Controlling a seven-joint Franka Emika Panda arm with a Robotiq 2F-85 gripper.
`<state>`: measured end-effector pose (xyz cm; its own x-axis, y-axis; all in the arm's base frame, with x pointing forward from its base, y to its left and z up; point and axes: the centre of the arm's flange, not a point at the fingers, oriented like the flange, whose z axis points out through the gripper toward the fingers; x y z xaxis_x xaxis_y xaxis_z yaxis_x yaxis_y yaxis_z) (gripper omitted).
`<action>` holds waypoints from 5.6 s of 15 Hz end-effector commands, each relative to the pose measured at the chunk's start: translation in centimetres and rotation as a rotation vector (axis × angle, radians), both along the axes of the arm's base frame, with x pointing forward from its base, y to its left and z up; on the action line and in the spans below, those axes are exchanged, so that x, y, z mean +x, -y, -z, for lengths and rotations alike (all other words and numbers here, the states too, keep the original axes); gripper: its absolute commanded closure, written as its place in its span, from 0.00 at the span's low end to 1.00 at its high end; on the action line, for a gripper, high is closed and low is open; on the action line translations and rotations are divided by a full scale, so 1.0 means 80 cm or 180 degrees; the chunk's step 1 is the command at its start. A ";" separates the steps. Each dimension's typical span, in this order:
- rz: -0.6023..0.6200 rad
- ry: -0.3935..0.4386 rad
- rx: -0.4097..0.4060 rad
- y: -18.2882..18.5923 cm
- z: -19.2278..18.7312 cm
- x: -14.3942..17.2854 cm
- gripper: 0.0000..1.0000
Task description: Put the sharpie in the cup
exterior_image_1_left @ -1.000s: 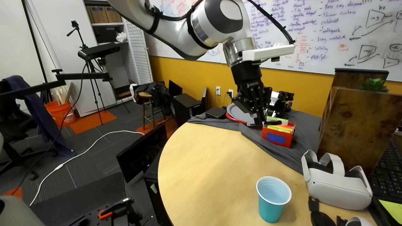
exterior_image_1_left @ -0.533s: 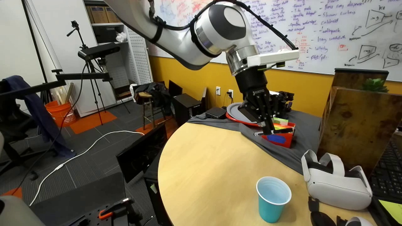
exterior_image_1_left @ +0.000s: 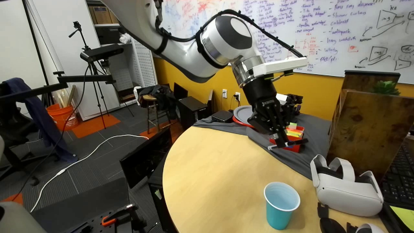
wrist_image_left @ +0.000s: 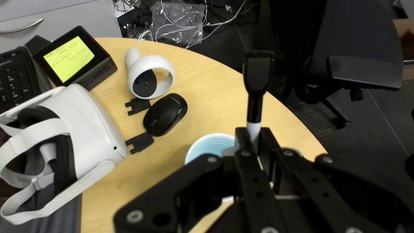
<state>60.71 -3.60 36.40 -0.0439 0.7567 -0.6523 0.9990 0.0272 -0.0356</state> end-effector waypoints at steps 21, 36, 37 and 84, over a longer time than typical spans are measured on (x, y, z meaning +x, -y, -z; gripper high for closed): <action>0.0251 0.0226 -0.0696 0.046 0.113 -0.025 0.97; 0.0028 0.0342 -0.0659 0.033 0.170 -0.007 0.97; 0.0020 0.0338 -0.0660 0.031 0.173 -0.005 0.97; -0.0144 0.1094 -0.0172 -0.047 0.075 0.025 0.00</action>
<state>63.79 -0.23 29.12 0.1229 0.6931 -0.7103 0.9648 0.0842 0.2490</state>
